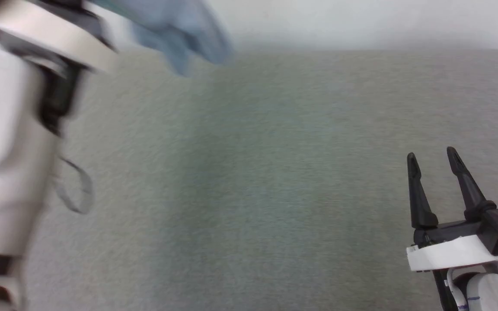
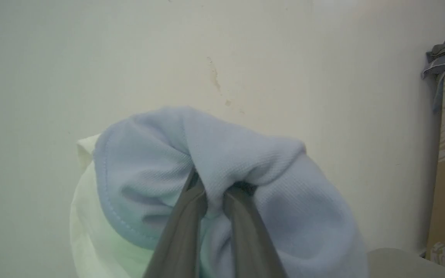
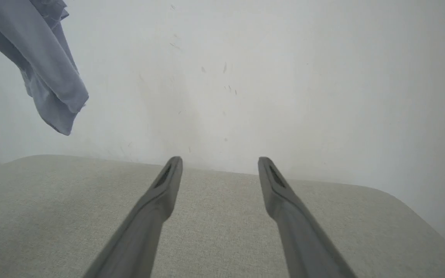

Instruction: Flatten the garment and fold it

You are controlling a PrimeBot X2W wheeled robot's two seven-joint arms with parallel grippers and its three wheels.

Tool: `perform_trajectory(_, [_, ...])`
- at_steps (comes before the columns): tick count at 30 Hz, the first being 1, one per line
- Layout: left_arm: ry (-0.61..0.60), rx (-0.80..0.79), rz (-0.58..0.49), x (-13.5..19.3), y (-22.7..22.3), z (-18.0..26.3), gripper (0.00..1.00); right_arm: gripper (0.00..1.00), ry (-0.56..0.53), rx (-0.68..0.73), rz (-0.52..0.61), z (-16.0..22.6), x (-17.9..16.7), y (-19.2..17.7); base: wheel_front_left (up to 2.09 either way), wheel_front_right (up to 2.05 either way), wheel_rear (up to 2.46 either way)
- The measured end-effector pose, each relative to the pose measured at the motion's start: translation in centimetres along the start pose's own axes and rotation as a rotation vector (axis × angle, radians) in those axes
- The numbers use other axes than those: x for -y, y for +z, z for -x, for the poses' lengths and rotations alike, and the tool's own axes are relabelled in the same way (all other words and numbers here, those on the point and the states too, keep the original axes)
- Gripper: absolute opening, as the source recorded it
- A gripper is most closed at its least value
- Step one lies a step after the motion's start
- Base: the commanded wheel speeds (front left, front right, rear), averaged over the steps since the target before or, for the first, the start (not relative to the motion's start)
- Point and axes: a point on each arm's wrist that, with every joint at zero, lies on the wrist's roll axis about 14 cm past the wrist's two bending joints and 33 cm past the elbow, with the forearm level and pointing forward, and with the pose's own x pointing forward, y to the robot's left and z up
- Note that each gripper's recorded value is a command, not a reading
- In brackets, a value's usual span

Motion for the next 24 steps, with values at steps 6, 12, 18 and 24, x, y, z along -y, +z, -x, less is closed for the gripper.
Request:
perform_trajectory(6, [-0.206,-0.028,0.226,11.9,-3.6,0.0,0.0,1.0,-0.108,0.019,0.027,2.2,3.5,1.4,0.0,0.0,0.0])
perform_trajectory(12, [-0.308,-0.516,0.297,18.4,-17.4,7.4,0.73,1.0,-0.195,-0.014,0.034,4.1,6.1,0.8,0.0,0.0,0.0])
perform_trajectory(18, [-0.327,-0.835,0.145,17.2,-26.4,15.2,1.0,1.0,-0.225,-0.107,0.023,4.8,7.0,-2.2,0.0,0.0,0.0])
perform_trajectory(24, [-0.206,-0.709,0.141,14.9,-25.5,13.5,1.0,1.0,-0.212,-0.155,0.007,4.9,6.5,-3.9,0.0,0.0,0.0])
